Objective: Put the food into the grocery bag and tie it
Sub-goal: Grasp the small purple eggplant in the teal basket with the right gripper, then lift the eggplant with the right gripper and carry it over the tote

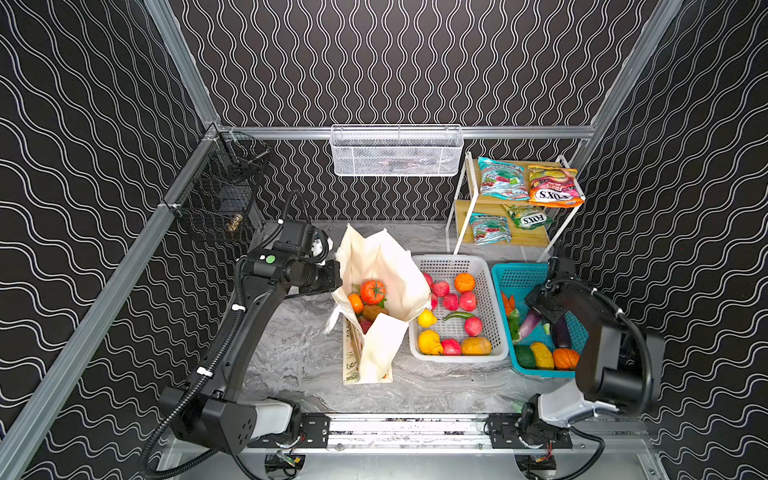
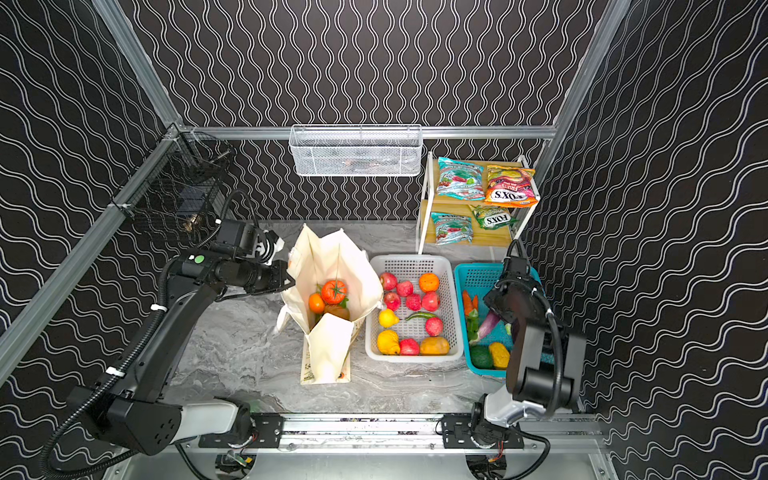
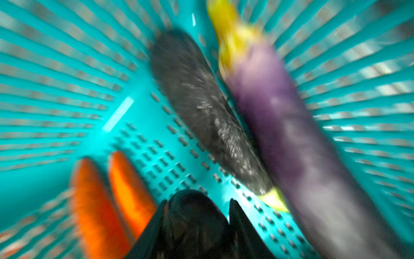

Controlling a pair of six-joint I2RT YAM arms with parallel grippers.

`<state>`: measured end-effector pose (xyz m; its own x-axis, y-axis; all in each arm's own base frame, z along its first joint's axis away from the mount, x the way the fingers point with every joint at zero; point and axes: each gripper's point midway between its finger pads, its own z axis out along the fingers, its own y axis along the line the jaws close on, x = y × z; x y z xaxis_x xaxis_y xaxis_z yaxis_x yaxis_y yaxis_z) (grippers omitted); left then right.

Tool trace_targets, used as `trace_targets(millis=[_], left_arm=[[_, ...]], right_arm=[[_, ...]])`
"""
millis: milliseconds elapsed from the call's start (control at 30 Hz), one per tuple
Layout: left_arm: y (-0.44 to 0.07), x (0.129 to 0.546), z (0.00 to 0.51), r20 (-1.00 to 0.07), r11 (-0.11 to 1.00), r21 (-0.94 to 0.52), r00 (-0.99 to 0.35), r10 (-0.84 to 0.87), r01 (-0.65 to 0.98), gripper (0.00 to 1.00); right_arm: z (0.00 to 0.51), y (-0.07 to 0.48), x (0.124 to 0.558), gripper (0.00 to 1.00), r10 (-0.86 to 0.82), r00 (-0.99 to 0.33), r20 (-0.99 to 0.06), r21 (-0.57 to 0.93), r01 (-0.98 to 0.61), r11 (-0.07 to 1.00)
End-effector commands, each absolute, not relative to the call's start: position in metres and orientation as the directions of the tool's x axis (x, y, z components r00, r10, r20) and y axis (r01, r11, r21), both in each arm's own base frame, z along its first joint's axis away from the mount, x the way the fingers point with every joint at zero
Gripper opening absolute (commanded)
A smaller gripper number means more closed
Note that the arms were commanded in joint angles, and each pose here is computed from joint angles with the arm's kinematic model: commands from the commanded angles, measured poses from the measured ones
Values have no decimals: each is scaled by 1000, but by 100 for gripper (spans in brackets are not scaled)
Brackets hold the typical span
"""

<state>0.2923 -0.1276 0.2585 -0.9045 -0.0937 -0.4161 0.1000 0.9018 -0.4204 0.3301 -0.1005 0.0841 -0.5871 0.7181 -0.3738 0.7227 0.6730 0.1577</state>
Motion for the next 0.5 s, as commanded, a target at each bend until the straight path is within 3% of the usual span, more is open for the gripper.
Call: trace_targets(millis=[0, 467], left_arm=[[-131, 295, 263, -446, 893, -431, -891, -84, 132, 0], [-135, 293, 261, -452, 880, -452, -888, -87, 144, 0]], right_arm=[[118, -103, 328, 34, 742, -524, -418, 203, 742, 638], [208, -89, 315, 32, 754, -418, -507, 374, 681, 630]])
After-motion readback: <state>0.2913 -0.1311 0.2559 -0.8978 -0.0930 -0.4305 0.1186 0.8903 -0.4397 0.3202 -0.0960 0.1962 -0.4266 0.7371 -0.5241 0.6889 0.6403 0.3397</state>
